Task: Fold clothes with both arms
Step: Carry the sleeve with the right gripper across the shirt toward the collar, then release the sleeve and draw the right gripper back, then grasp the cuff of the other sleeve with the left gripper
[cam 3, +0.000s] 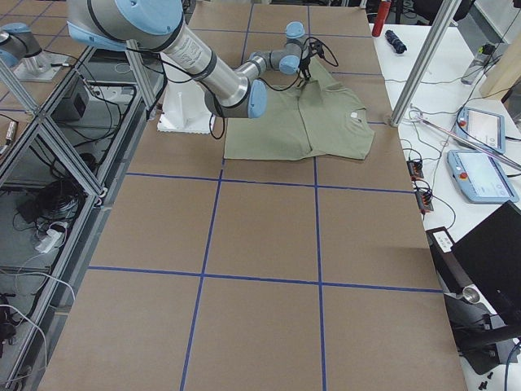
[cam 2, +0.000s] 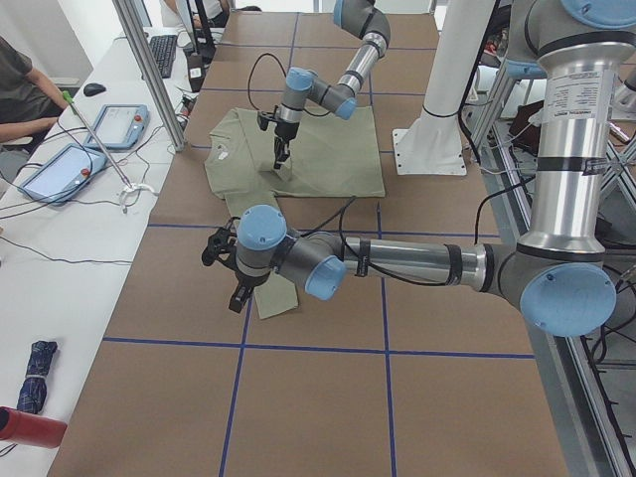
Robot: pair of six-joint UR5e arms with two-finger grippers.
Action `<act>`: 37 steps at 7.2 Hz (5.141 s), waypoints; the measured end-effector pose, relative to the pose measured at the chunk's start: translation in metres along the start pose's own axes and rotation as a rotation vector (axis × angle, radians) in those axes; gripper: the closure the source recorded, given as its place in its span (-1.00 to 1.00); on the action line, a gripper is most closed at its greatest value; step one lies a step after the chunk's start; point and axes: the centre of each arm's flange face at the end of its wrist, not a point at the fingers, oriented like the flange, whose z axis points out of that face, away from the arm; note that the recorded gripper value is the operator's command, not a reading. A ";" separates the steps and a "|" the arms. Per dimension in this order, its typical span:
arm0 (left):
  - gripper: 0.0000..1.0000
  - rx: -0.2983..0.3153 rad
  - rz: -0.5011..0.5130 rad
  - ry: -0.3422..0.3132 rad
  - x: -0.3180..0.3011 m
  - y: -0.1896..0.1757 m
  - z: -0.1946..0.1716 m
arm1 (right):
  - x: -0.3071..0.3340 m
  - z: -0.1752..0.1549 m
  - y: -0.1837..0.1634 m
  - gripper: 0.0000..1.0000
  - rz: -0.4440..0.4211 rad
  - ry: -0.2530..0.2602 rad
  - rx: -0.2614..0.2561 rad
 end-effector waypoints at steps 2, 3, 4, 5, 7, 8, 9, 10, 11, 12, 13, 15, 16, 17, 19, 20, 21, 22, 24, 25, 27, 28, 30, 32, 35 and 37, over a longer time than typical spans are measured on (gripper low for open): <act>-1.00 0.000 0.000 -0.001 -0.001 0.000 0.001 | -0.021 -0.004 -0.006 -0.97 -0.009 -0.030 0.049; -1.00 -0.003 -0.002 -0.001 -0.003 0.001 0.003 | -0.040 -0.007 -0.005 -0.97 -0.016 -0.035 0.073; -1.00 -0.009 -0.007 -0.001 -0.007 0.002 0.006 | -0.050 -0.008 -0.004 -0.97 -0.015 -0.036 0.085; -1.00 -0.014 -0.012 -0.002 -0.011 0.003 0.010 | -0.053 -0.008 -0.003 -0.97 -0.005 -0.036 0.089; -1.00 -0.010 -0.057 -0.002 -0.008 -0.004 0.011 | -0.052 -0.012 -0.007 -0.97 0.056 -0.014 0.070; -1.00 -0.003 -0.115 0.006 0.003 -0.011 0.018 | -0.052 -0.026 -0.015 -0.98 0.094 0.023 0.026; -1.00 -0.001 -0.171 0.017 0.024 -0.013 0.039 | -0.044 -0.054 -0.028 -0.99 0.154 0.066 -0.066; -1.00 0.012 -0.236 0.014 0.048 -0.010 0.065 | -0.020 -0.085 -0.040 -1.00 0.218 0.111 -0.165; -1.00 0.034 -0.303 0.005 0.069 0.001 0.088 | 0.019 -0.117 -0.046 -1.00 0.273 0.167 -0.219; -1.00 0.056 -0.351 -0.013 0.082 0.021 0.108 | 0.076 -0.147 -0.046 -1.00 0.306 0.219 -0.247; -1.00 0.065 -0.385 -0.042 0.090 0.040 0.127 | 0.141 -0.174 -0.036 -1.00 0.304 0.251 -0.270; -1.00 0.066 -0.441 -0.121 0.100 0.066 0.170 | 0.281 -0.232 0.003 -1.00 0.242 0.291 -0.297; -0.99 0.072 -0.443 -0.148 0.095 0.076 0.185 | 0.333 -0.251 0.020 -1.00 0.216 0.299 -0.316; -0.99 0.075 -0.441 -0.159 0.087 0.085 0.195 | 0.368 -0.262 0.037 -1.00 0.201 0.300 -0.331; -0.91 0.076 -0.439 -0.164 0.079 0.090 0.203 | 0.400 -0.277 0.052 -1.00 0.213 0.276 -0.344; -0.83 0.077 -0.438 -0.164 0.079 0.090 0.204 | 0.405 -0.281 0.053 -1.00 0.220 0.269 -0.345; -0.83 0.078 -0.436 -0.163 0.079 0.090 0.204 | 0.407 -0.283 0.054 -1.00 0.223 0.268 -0.345; -0.83 0.080 -0.434 -0.160 0.079 0.089 0.204 | 0.407 -0.283 0.054 -1.00 0.224 0.267 -0.346; -0.82 0.083 -0.432 -0.157 0.080 0.089 0.204 | 0.408 -0.284 0.054 -1.00 0.224 0.266 -0.345; -0.82 0.081 -0.431 -0.155 0.082 0.090 0.205 | 0.407 -0.284 0.054 -1.00 0.224 0.266 -0.344; -0.52 0.075 -0.425 -0.151 0.085 0.091 0.208 | 0.407 -0.285 0.054 -1.00 0.224 0.265 -0.343; -0.34 0.072 -0.426 -0.150 0.086 0.092 0.209 | 0.407 -0.285 0.053 -1.00 0.223 0.265 -0.342; 0.32 0.070 -0.434 -0.151 0.086 0.094 0.209 | 0.405 -0.288 0.053 -1.00 0.220 0.263 -0.338; 0.77 0.071 -0.433 -0.149 0.087 0.095 0.207 | 0.403 -0.293 0.053 -1.00 0.219 0.260 -0.332; 1.00 0.085 -0.425 -0.126 0.098 0.089 0.197 | 0.405 -0.297 0.052 -1.00 0.223 0.262 -0.326; 1.00 0.089 -0.412 -0.082 0.119 0.080 0.179 | 0.413 -0.299 0.056 -1.00 0.233 0.269 -0.330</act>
